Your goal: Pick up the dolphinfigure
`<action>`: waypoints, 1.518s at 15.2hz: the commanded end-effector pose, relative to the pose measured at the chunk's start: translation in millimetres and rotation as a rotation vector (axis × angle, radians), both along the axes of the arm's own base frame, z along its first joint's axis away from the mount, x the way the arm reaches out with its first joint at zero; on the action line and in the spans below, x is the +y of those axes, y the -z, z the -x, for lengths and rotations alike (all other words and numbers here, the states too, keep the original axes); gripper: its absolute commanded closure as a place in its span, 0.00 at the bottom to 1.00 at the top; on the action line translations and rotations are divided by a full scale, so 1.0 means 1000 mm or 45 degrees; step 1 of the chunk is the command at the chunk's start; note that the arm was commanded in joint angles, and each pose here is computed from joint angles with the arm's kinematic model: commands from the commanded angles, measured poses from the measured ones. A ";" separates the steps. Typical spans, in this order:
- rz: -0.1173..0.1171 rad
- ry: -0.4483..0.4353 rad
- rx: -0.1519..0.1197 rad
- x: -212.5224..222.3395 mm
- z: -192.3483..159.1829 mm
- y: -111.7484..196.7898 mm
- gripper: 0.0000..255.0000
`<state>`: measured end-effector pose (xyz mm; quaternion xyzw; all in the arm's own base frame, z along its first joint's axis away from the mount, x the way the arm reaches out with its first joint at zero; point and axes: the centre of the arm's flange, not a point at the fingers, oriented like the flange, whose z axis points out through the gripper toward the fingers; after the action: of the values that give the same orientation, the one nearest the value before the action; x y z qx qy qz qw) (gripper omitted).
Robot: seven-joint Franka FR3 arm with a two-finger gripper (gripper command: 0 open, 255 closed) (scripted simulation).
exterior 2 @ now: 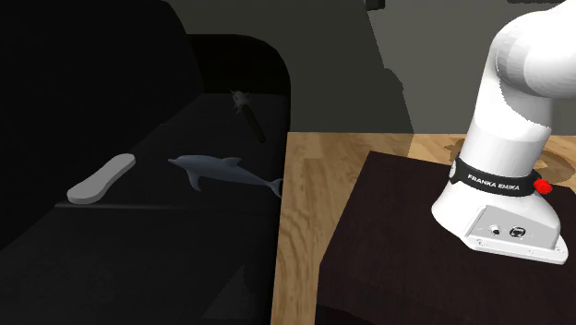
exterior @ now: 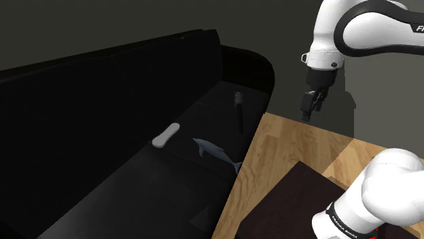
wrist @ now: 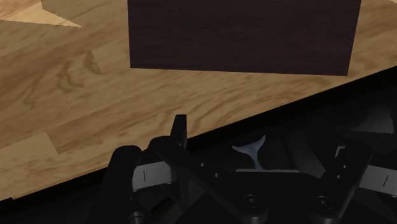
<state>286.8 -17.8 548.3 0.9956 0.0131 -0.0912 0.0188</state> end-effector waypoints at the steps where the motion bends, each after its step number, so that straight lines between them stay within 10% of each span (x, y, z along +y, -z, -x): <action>1: 0.000 0.000 0.000 0.000 0.000 0.000 0.00; 23: 0.024 -0.251 -0.329 0.079 -0.143 0.209 0.00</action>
<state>421.7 58.3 346.9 0.9934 0.1029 0.0321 0.0380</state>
